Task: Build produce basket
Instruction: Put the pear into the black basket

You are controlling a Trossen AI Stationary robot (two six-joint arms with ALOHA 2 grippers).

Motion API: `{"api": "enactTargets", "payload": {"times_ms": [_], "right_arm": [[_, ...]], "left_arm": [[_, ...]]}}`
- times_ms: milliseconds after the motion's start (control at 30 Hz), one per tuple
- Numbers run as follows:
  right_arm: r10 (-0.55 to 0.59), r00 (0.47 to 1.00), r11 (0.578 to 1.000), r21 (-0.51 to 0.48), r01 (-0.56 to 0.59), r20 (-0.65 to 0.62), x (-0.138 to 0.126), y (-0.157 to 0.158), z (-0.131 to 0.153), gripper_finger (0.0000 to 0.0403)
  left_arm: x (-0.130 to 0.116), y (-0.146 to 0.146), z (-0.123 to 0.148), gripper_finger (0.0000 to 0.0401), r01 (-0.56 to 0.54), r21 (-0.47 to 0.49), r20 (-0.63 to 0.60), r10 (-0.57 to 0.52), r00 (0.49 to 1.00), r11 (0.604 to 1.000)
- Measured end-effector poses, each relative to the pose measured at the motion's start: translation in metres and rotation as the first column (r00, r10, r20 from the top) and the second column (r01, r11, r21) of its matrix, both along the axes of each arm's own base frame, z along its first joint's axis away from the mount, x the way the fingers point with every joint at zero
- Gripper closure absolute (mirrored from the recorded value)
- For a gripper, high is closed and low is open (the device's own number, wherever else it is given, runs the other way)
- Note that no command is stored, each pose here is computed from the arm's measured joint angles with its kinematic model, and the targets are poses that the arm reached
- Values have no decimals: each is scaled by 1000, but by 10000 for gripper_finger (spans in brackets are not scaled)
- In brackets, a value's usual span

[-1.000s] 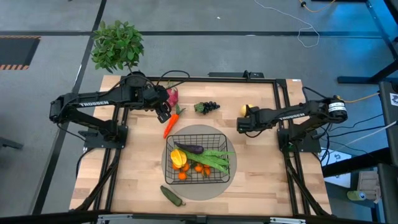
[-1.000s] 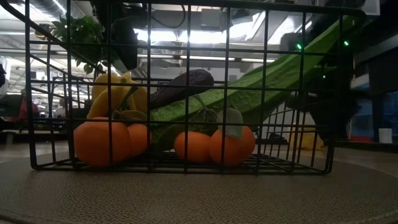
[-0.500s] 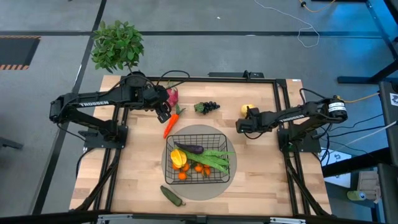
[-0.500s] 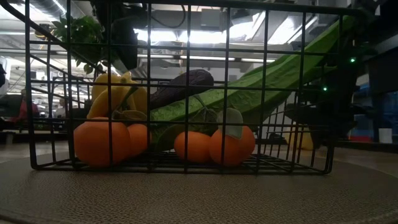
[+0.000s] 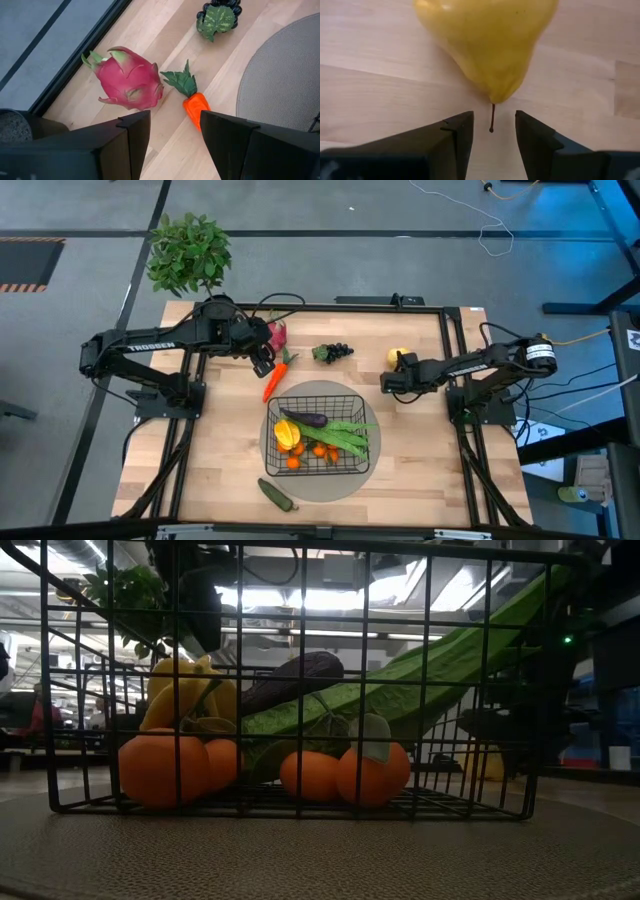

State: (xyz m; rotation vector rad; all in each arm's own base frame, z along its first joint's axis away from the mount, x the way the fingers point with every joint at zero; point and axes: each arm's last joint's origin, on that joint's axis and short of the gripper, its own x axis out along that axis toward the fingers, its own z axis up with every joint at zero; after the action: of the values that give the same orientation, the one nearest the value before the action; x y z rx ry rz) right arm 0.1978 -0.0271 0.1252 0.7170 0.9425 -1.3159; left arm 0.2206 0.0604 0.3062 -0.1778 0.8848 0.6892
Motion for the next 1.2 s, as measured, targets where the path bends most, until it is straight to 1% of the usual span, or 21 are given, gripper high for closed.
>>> {"api": "enactTargets", "payload": {"times_ms": [167,433,633,900,967,1033,1200], "right_arm": [[0,1000,1000,-4,0,-27,1,0,-6,268],[-32,999,999,-37,31,-23,1,-5,-6,268],[-16,999,1000,-15,15,-40,0,-10,-6,268],[-1,1000,1000,-3,0,-14,4,-11,-6,271],[-5,1000,1000,-1,5,-10,4,-11,-6,280],[-5,1000,1000,2,5,-4,4,-11,-6,298],[-6,1000,1000,8,6,-2,4,-11,-6,368]], "left_arm": [[0,0,0,239,0,1,1,0,1000,1000],[0,0,0,239,1,2,6,-1,1000,1000],[0,0,0,239,1,2,6,-1,1000,1000],[0,0,0,239,1,2,6,-1,1000,1000],[0,0,0,239,1,2,6,-1,1000,1000],[0,0,0,239,1,2,6,-1,1000,1000],[0,0,0,239,1,2,6,-1,1000,1000]]}}
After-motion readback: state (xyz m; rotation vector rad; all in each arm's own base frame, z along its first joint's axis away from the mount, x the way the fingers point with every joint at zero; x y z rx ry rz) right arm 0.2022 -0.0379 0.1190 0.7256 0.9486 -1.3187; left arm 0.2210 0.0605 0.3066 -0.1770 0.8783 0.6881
